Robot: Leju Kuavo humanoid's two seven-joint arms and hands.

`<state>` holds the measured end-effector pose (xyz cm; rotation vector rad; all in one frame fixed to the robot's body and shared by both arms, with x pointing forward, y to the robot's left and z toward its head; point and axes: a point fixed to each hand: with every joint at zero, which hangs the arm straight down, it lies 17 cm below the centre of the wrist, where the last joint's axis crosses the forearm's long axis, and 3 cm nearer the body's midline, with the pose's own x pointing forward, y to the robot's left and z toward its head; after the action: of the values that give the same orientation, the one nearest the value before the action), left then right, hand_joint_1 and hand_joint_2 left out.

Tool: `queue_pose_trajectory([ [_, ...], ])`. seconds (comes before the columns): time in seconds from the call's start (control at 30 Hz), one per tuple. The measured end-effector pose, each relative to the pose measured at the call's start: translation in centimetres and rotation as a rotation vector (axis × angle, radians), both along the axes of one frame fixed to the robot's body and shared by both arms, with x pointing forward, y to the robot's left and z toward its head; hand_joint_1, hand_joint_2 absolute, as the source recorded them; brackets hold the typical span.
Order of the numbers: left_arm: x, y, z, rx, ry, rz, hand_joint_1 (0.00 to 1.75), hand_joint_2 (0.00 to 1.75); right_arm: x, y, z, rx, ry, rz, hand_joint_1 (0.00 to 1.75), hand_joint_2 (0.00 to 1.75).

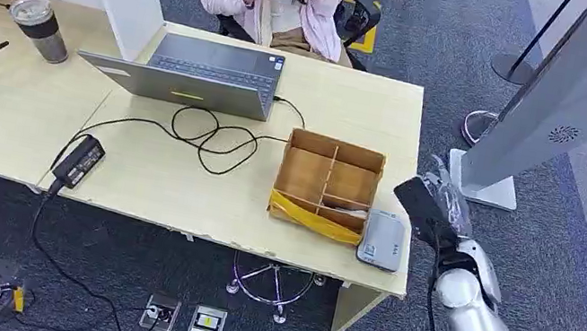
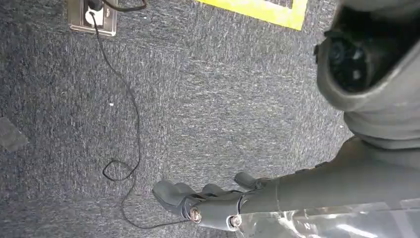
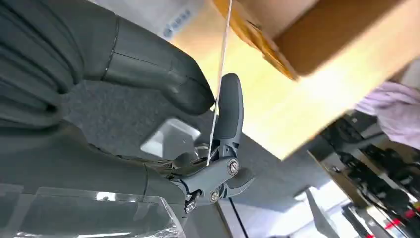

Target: Pass the card to the sensor for recognition and then transmit it.

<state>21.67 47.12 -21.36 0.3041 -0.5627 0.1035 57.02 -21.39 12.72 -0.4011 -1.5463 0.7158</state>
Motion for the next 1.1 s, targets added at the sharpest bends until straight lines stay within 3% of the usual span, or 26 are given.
queue_pose_trajectory([
  [0.27,0.4,-0.4,0.1,0.014,-0.009,-0.048,0.0,0.0,1.6,3.5,5.6,-0.07,-0.14,0.068,1.75,1.75],
  [0.53,2.8,-1.5,0.8,0.025,-0.022,-0.129,0.0,0.0,2.9,6.4,10.5,-0.112,-0.235,0.11,1.75,1.75],
  [0.8,5.2,-3.1,1.5,0.004,-0.051,-0.171,0.0,0.0,3.4,6.8,10.4,-0.181,-0.262,0.106,1.75,1.75],
  [1.1,6.0,-3.6,1.7,0.004,-0.049,-0.191,0.0,0.0,3.6,6.6,9.1,-0.222,-0.237,0.1,1.75,1.75],
])
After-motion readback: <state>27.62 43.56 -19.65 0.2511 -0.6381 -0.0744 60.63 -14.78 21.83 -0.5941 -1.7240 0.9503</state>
